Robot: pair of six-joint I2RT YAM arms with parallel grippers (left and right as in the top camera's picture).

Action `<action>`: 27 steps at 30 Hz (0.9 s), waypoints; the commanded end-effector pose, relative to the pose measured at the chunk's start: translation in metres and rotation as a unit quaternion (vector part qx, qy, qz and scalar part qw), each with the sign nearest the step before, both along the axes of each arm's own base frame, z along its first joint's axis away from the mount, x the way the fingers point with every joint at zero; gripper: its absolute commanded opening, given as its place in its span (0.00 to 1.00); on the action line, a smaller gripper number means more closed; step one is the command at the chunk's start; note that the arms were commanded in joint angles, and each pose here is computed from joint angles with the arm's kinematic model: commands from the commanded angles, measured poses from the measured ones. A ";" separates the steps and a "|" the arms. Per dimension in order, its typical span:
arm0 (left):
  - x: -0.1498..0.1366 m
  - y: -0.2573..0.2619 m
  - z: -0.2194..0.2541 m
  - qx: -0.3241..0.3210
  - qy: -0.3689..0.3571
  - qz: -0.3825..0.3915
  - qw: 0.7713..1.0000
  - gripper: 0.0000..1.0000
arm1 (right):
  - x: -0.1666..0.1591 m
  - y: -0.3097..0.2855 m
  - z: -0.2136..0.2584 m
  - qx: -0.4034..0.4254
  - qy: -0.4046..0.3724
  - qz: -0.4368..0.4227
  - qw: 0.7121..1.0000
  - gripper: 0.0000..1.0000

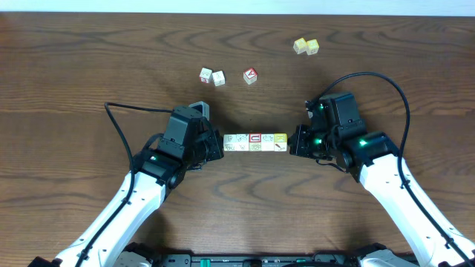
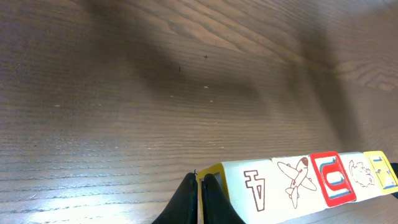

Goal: Lift 5 blocks

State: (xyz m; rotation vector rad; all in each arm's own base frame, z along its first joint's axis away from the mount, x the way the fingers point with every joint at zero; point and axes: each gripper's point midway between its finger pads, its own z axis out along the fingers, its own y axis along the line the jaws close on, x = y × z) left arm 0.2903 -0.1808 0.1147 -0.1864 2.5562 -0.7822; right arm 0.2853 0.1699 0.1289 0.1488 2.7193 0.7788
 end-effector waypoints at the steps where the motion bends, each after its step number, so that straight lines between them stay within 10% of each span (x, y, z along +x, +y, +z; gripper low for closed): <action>1: -0.009 -0.031 0.030 -0.065 -0.011 -0.059 0.996 0.07 | -0.010 0.030 0.024 0.071 0.005 0.046 0.996 0.01; 27: -0.010 -0.030 0.039 -0.069 -0.022 -0.060 0.996 0.07 | -0.011 0.030 0.023 0.071 0.008 0.046 0.996 0.01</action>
